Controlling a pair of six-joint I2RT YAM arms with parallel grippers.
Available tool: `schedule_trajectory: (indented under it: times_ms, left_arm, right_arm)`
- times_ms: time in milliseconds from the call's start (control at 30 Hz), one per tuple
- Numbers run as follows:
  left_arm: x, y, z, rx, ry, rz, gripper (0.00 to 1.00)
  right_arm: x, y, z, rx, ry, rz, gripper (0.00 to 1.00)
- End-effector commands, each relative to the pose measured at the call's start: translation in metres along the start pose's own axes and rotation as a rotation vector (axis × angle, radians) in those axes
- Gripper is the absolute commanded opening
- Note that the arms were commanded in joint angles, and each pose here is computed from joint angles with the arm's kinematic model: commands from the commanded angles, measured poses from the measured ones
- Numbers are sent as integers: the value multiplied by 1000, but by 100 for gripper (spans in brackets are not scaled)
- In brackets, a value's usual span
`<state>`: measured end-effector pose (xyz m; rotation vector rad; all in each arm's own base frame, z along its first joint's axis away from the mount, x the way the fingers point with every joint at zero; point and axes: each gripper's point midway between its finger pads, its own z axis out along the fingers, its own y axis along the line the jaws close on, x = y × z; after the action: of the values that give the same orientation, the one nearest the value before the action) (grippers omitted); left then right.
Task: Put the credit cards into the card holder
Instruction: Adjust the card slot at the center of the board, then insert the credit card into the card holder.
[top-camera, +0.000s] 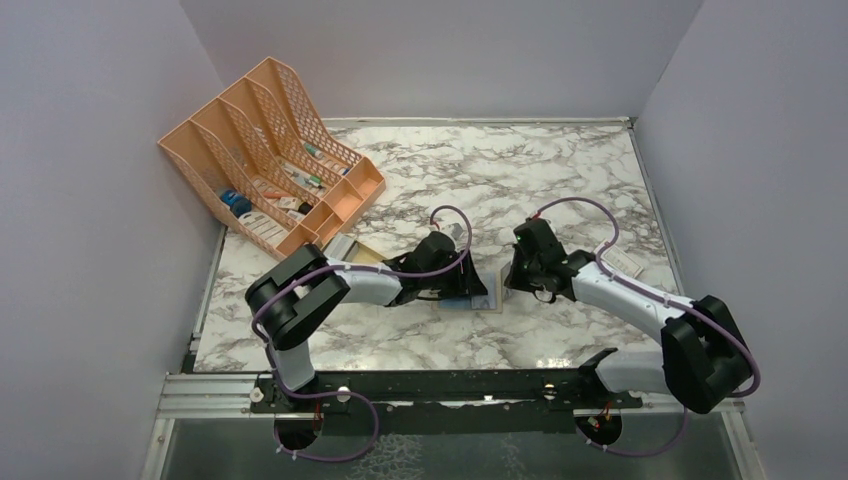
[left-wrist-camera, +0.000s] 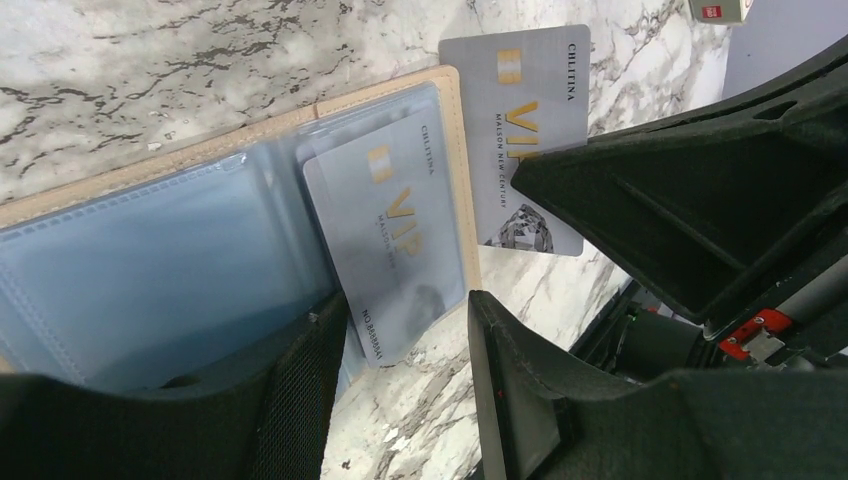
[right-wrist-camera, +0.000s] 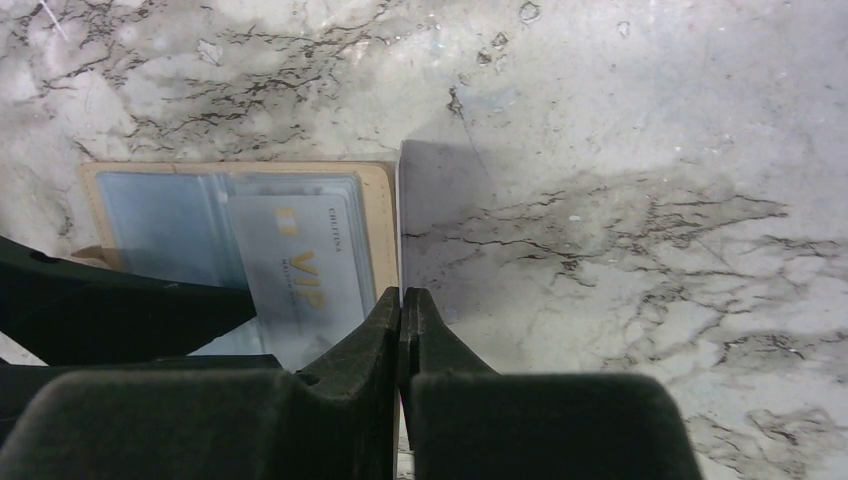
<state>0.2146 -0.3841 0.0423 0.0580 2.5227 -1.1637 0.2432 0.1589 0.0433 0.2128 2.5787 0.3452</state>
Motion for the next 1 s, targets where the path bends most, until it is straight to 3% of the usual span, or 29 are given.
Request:
schedule_trajectory:
  times_ms: [0,233,500,767,900,967]
  left_arm:
    - [-10,-21,-4,53,-34,23,50]
    - [-7,-10,-15,-10,-29,43,54]
    - [-29,9,-45,-152,-118,121,55]
    - [-48,41,-73,-269,-155,200,45]
    - [-37,59,-77,-314,-131,212,41]
    - [-31,63,-76,-310,-119,209,32]
  right_arm:
    - [-9,-15,-12,83,-44,-29,1]
    - [-34,-18,-42,115,-127,-68,1]
    - [-38,33,-53,-161,-127,-91,1]
    - [-22,86,-59,-513,-107,-72,1]
    - [-7,87,-41,-529,-42,-98,1]
    - [-1,87,-34,-542,-30,-105,1]
